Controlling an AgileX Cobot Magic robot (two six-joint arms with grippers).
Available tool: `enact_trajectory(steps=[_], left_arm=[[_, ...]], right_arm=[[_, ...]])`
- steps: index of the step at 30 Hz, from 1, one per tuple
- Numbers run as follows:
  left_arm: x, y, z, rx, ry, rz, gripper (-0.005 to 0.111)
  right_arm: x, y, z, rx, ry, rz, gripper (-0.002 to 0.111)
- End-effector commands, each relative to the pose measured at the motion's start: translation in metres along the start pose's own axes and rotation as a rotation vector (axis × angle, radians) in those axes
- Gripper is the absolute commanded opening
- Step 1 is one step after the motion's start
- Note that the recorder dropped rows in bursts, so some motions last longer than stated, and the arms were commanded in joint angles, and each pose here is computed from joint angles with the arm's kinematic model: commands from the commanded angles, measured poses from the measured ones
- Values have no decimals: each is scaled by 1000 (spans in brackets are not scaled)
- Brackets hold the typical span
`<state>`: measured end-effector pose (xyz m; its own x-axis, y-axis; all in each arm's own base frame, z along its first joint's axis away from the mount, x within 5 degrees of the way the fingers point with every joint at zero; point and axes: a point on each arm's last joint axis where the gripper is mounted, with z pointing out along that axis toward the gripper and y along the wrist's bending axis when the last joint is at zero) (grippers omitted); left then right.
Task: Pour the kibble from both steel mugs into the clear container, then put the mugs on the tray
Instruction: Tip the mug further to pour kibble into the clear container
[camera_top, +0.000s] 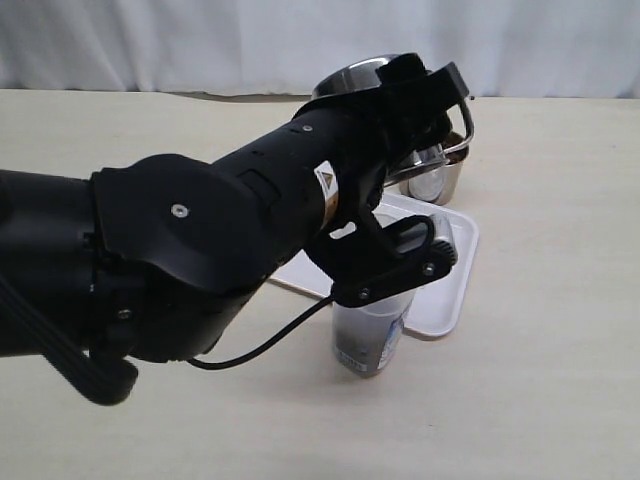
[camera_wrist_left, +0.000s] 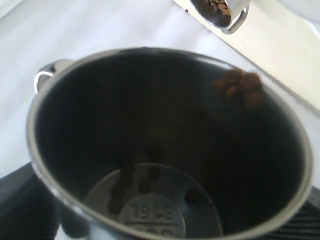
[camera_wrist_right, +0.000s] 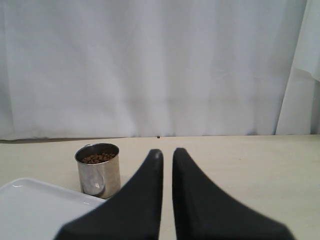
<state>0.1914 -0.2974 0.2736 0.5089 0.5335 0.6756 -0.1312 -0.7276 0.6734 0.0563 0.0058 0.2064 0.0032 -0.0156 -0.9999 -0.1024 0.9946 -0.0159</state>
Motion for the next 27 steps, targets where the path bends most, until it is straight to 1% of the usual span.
enact_trajectory(steps=[1,2,12,21,27], left_arm=[[0,7,-3,-37,-17,79,0],[-1,7,-3,-39,-21,96,0],[-2,8,-3,-46,-37,111,0],[-6,9,-3,-72,-74,309,0],[-6,9,-3,-75,-71,392,0]], right_arm=[[0,0,0,-5,-6,0,5],[0,0,0,-5,-6,0,5],[0,0,0,-5,-6,0,5],[0,0,0,-5,-6,0,5],[0,0,0,-5,-6,0,5]])
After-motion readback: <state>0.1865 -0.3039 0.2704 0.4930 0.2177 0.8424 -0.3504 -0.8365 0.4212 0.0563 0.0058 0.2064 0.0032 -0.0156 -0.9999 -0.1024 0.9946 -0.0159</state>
